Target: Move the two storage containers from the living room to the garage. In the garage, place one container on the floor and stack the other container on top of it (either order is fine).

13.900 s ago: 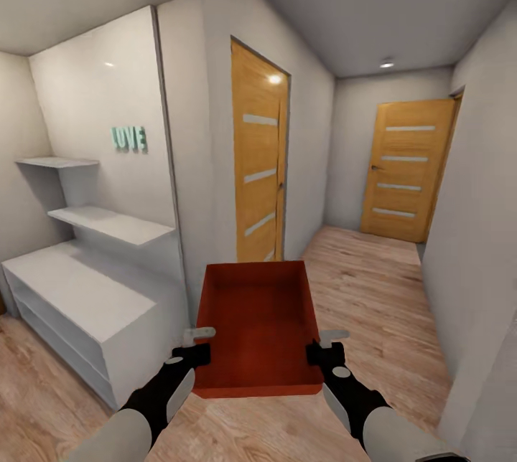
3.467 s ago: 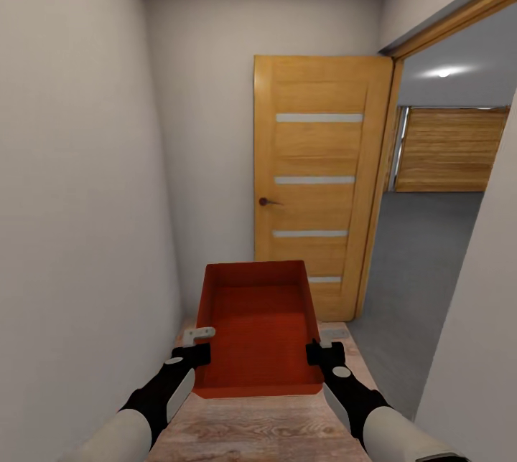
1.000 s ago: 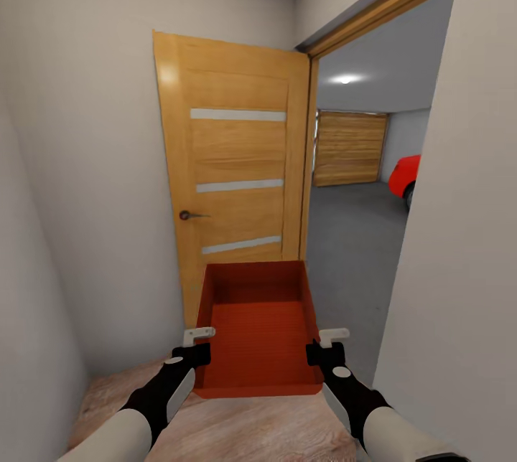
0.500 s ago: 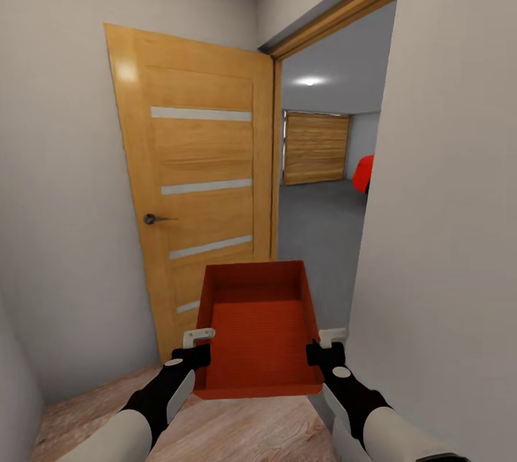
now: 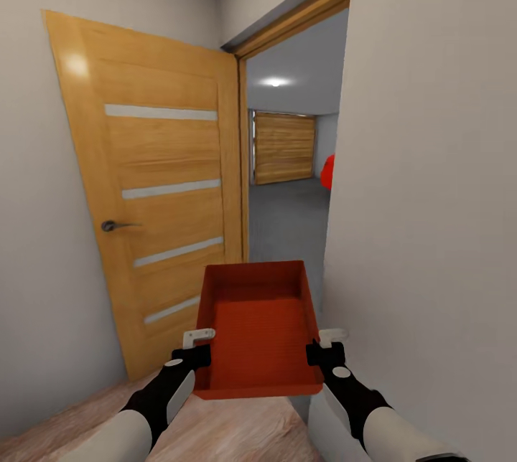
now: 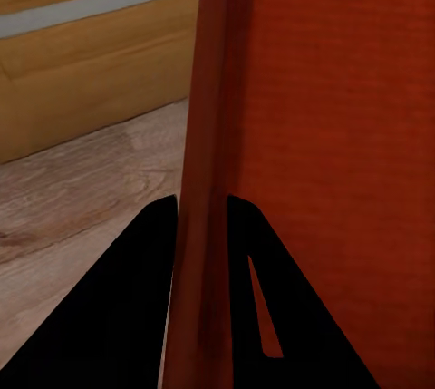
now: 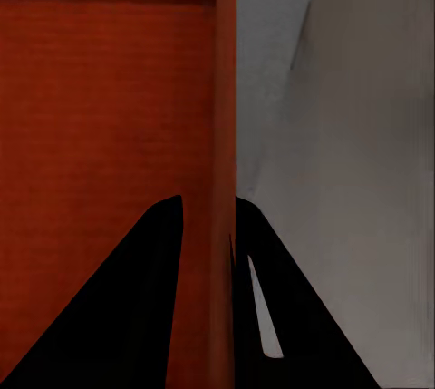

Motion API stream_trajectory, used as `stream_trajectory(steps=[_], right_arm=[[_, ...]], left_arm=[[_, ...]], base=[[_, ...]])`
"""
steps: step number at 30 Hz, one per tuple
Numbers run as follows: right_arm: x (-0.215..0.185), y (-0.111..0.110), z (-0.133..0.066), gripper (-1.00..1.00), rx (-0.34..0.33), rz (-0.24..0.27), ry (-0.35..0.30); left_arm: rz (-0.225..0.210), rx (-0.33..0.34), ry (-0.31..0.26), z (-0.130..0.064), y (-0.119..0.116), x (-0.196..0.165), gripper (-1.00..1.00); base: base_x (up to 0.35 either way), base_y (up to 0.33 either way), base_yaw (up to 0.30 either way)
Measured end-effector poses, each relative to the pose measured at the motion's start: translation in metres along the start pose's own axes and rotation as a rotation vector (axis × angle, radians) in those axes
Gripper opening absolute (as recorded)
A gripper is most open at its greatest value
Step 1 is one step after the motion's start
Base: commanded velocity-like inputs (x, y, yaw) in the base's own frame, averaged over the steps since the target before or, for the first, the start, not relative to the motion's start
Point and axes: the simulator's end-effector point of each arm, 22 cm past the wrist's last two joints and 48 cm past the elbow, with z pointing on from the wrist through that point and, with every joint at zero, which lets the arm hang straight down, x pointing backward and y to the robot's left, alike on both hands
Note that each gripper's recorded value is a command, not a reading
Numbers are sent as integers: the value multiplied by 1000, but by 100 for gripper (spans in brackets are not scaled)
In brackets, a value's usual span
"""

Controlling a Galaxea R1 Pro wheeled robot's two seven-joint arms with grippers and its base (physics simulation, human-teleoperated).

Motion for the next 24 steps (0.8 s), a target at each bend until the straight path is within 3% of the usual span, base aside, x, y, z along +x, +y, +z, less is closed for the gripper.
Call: stream_trajectory(steps=[24], right_arm=[[0,0,0,-100,0,-1,-1]], left_arm=[[-1,0,0,0,0,0,-100]], base=[[281,186,-28]])
